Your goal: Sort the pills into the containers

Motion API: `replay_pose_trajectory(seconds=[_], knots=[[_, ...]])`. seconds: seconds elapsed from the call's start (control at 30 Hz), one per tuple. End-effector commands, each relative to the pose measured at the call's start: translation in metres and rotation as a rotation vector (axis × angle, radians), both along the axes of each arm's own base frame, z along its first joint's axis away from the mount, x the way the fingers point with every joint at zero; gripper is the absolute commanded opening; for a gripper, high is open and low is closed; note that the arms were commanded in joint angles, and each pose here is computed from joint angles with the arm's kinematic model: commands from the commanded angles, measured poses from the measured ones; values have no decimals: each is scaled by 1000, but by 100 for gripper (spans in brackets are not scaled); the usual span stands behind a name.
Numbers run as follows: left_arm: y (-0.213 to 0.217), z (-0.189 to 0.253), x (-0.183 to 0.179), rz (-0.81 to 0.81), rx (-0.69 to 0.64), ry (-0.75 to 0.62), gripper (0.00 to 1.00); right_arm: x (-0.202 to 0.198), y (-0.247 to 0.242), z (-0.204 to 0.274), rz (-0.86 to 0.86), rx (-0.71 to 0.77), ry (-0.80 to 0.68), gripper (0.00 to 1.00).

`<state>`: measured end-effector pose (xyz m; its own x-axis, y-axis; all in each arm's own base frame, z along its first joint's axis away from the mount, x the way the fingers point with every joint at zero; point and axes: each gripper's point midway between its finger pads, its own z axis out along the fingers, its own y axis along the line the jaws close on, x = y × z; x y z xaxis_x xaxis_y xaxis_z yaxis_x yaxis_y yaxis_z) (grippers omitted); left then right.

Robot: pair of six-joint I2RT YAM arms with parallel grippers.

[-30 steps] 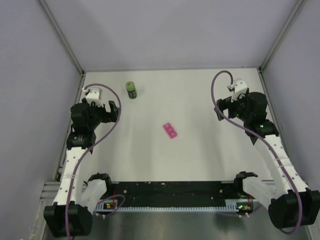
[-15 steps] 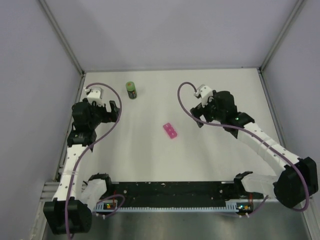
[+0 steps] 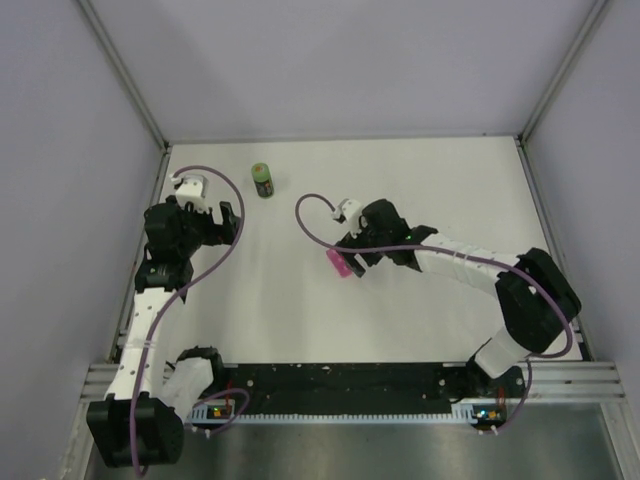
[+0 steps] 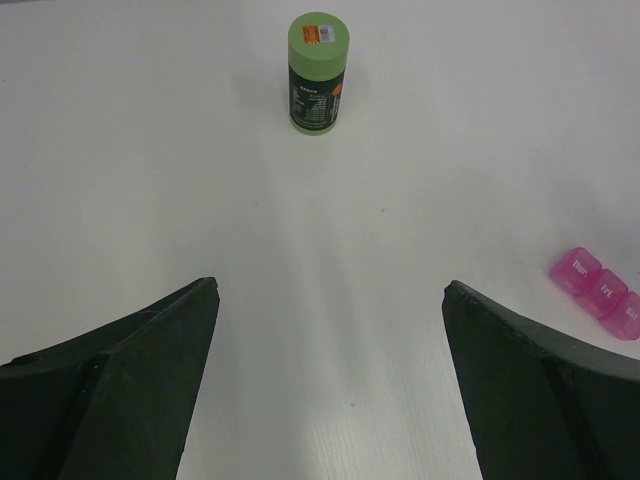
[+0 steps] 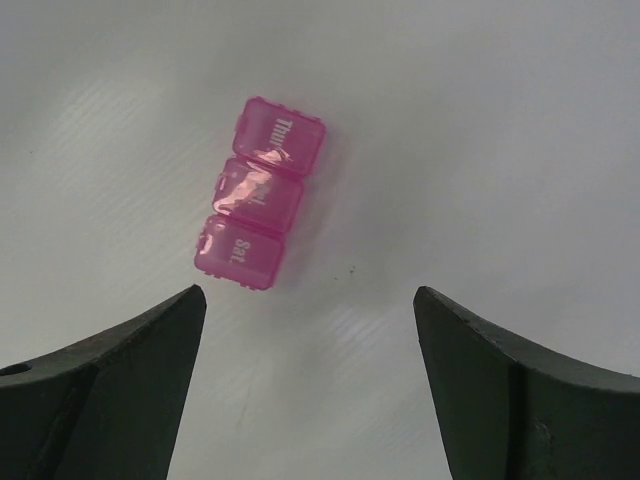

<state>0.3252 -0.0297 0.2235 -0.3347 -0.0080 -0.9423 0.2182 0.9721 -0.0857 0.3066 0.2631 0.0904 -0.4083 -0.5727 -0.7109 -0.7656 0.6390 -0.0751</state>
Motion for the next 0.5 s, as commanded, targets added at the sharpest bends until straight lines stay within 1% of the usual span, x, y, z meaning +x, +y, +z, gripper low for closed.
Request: replay_pose_trajectory(seconds=[0.0, 0.17, 0.3, 0.47], knots=[[0, 19, 5, -10, 20, -65, 99, -1, 39, 11, 18, 88, -32, 84], [1, 20, 4, -7, 26, -72, 99, -15, 54, -6, 50, 66, -17, 81], [1, 23, 4, -12, 25, -83, 99, -14, 57, -17, 32, 40, -15, 80], [0, 24, 2, -13, 23, -85, 99, -14, 57, -34, 20, 14, 28, 74]])
